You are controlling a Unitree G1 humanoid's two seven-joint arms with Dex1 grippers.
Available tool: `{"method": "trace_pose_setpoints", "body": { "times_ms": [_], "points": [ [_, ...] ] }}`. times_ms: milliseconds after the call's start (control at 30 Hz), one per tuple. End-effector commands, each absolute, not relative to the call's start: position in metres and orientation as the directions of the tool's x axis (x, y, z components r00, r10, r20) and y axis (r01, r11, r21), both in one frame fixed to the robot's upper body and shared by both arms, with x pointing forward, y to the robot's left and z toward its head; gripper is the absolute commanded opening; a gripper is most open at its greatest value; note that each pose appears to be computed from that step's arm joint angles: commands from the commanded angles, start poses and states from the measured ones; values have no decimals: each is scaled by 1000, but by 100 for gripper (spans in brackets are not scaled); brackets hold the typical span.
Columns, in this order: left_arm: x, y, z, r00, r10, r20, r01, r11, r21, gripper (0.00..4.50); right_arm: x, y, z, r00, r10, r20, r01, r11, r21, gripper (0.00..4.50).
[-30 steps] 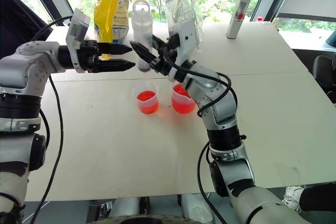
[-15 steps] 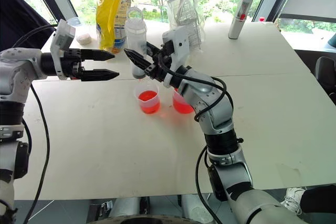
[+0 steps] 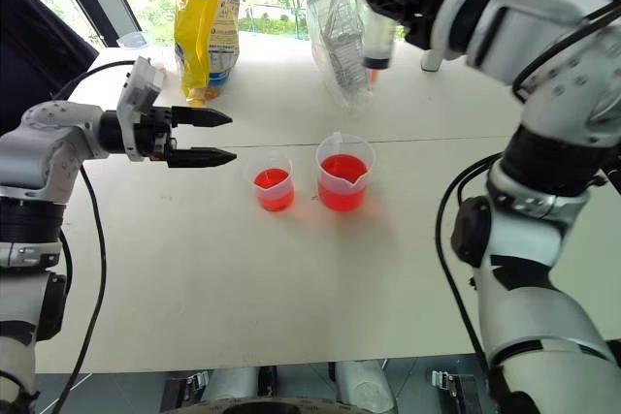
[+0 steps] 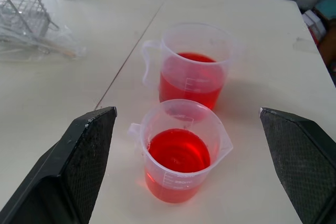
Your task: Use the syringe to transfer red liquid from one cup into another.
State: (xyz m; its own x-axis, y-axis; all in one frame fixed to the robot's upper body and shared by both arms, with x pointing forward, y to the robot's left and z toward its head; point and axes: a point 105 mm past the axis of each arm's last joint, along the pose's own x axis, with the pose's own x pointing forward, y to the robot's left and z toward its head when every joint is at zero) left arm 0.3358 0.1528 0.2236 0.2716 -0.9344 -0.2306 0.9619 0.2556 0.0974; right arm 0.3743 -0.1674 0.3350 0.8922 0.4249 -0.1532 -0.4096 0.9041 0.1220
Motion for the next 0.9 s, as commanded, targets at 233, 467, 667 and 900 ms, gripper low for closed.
{"method": "trace_pose_setpoints", "body": {
  "times_ms": [233,467,667,900],
  "points": [
    [328,144,229,247,-943,-221,962,213,169,445,381,-207,201,695,279,-662,-252,958,139,139],
    [323,147,228,268,-937,-223,957,234,169,445,382,-209,148,563,247,-788,-233,963,135,139],
    [319,146,228,273,-936,-223,957,240,161,449,388,-211,123,529,218,-820,-237,966,104,188],
    [313,144,228,246,-942,-230,966,220,134,450,389,-210,138,565,244,-788,-259,959,112,444]
  ]
}}
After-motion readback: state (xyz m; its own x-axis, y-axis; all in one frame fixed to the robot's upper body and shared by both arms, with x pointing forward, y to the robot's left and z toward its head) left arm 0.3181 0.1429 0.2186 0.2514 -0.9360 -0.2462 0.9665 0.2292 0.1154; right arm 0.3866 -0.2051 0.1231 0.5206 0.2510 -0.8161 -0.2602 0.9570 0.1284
